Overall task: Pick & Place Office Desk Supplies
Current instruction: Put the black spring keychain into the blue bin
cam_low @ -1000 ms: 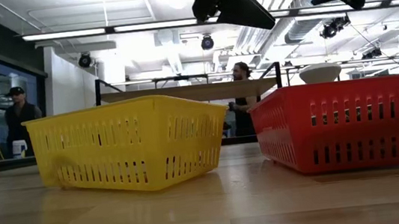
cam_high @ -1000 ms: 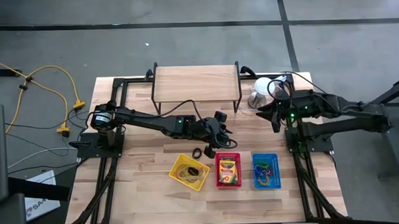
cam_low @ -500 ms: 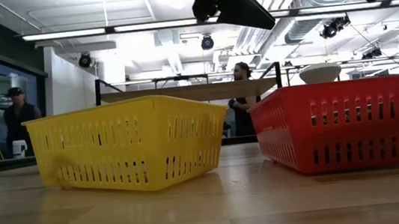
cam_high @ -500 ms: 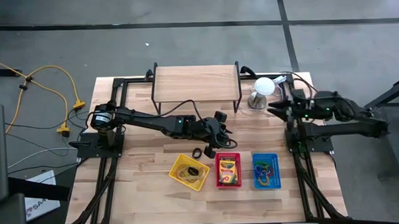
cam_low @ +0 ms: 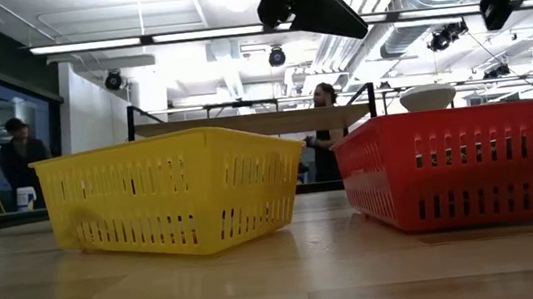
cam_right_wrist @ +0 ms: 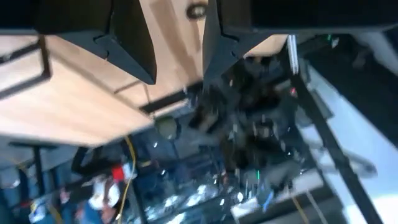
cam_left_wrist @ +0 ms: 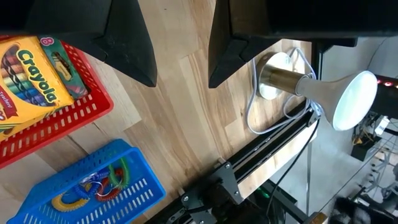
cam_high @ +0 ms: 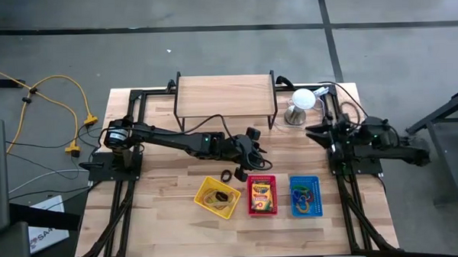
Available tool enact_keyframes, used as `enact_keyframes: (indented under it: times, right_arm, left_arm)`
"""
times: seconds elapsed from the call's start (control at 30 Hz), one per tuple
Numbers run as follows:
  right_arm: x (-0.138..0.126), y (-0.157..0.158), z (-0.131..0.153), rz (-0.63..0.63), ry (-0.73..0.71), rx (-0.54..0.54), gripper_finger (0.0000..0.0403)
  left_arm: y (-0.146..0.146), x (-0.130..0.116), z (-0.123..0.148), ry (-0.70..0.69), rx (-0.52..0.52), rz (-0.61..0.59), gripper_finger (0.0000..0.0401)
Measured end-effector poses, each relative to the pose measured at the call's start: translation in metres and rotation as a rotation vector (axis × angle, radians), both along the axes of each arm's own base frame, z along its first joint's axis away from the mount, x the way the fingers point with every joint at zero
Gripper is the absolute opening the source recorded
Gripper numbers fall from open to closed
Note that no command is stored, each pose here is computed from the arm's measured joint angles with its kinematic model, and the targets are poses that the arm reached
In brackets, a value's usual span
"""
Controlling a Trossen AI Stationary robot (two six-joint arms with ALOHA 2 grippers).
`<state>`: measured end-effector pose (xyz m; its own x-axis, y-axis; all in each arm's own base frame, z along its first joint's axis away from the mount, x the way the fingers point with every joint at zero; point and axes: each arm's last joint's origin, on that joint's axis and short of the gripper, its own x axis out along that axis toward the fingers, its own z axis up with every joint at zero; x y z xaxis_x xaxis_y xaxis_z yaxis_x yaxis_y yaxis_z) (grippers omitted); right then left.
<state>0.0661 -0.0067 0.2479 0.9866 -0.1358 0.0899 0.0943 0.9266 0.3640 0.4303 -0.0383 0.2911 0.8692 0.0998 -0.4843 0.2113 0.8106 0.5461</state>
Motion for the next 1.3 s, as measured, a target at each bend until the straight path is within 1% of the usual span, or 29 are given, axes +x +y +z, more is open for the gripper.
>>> enact_keyframes:
  times: [0.07, 0.13, 0.23, 0.33, 0.6, 0.67, 0.97, 1.2, 1.3]
  right_arm:
    - [0.004, 0.0, -0.007, 0.025, 0.003, -0.003, 0.0118]
    - [0.006, 0.001, -0.009, 0.035, -0.014, -0.013, 0.0118]
    - [0.012, 0.0, -0.021, 0.031, 0.004, -0.013, 0.0118]
    - [0.014, 0.0, -0.024, 0.035, -0.015, -0.015, 0.0118]
    - [0.02, 0.0, -0.042, 0.039, 0.027, -0.008, 0.0118]
    - [0.022, -0.001, -0.046, 0.037, 0.018, -0.005, 0.0118]
    - [0.03, -0.003, -0.073, -0.038, 0.001, 0.009, 0.0118]
    - [0.03, -0.004, -0.074, -0.052, 0.003, 0.01, 0.0118]
    - [0.031, -0.004, -0.078, -0.066, 0.04, 0.021, 0.0118]
  left_arm:
    - [0.0, 0.0, 0.0, 0.0, 0.0, 0.0, 0.0137]
    - [0.0, 0.0, 0.0, 0.0, 0.0, 0.0, 0.0137]
    - [0.0, 0.0, 0.0, 0.0, 0.0, 0.0, 0.0137]
    - [0.0, 0.0, 0.0, 0.0, 0.0, 0.0, 0.0137]
    - [0.0, 0.0, 0.0, 0.0, 0.0, 0.0, 0.0137]
    - [0.0, 0.0, 0.0, 0.0, 0.0, 0.0, 0.0137]
    - [0.0, 0.0, 0.0, 0.001, 0.0, 0.0, 0.0137]
    - [0.0, 0.0, 0.0, 0.0, 0.0, 0.0, 0.0137]
    - [0.0, 0.0, 0.0, 0.0, 0.0, 0.0, 0.0137]
